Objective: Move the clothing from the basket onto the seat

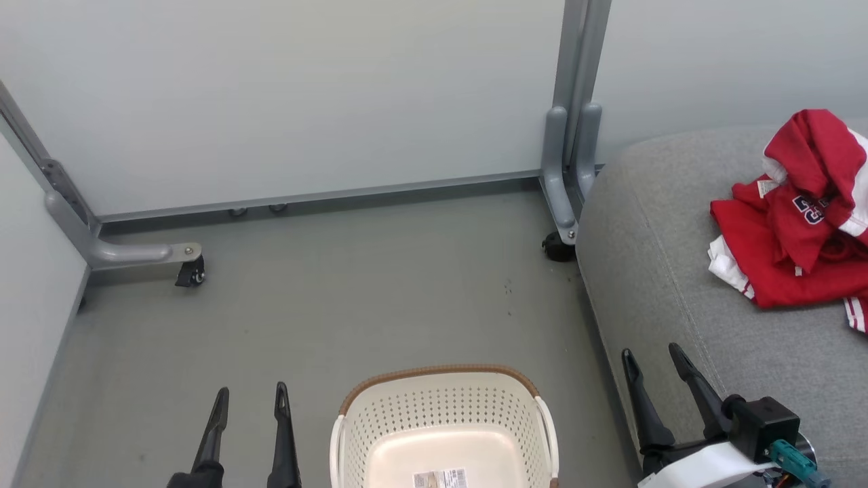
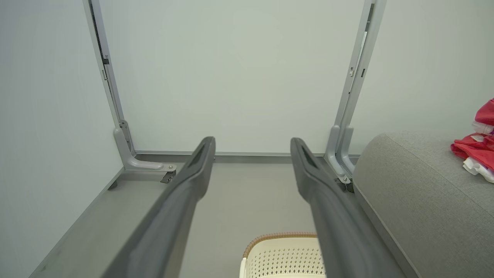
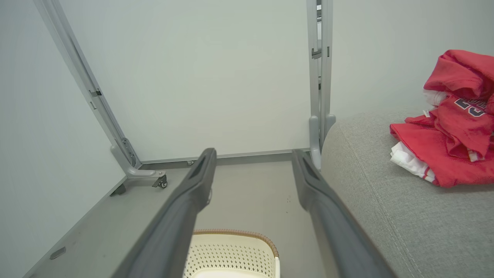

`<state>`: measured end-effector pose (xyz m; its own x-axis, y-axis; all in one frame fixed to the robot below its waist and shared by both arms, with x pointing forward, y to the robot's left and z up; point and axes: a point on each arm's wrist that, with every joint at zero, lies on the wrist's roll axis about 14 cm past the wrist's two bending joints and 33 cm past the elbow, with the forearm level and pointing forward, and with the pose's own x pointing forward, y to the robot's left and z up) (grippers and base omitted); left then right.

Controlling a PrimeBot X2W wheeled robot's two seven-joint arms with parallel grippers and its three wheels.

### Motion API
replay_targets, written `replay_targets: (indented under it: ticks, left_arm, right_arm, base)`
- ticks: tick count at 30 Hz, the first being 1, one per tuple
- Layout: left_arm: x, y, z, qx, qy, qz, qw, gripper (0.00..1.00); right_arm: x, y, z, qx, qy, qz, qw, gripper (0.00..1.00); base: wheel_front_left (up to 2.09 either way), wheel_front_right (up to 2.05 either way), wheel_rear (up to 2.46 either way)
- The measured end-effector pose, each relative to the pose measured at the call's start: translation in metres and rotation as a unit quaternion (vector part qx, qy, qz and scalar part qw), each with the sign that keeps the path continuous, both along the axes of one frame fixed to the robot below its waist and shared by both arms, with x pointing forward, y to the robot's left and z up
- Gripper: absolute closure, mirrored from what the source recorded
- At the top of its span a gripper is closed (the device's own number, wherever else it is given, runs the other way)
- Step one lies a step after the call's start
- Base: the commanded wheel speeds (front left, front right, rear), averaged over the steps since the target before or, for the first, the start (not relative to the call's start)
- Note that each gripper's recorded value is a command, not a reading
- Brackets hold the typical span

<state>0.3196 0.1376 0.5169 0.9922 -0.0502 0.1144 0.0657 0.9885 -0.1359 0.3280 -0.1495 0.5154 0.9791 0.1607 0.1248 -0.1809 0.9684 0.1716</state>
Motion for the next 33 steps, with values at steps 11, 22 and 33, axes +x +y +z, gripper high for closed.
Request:
replay_targets:
  ticks: [11, 22, 33]
  left_arm:
    - [-0.030, 0.019, -0.009, 0.010, 0.005, 0.026, 1.000, 0.00]
    - [-0.034, 0.025, -0.008, 0.002, 0.001, 0.029, 1.000, 0.00]
    - [-0.039, 0.024, -0.030, -0.014, 0.040, 0.027, 0.999, 1.00]
  right_arm:
    - [-0.012, 0.017, 0.015, -0.014, -0.029, 0.024, 0.999, 0.00]
    - [-0.019, 0.017, 0.012, -0.012, -0.026, 0.023, 0.999, 0.00]
    - [-0.027, 0.014, -0.017, 0.011, 0.025, 0.015, 1.000, 1.00]
  base:
    - [0.00, 0.00, 0.00]
    - [0.00, 0.00, 0.00]
    - [0.00, 0.00, 0.00]
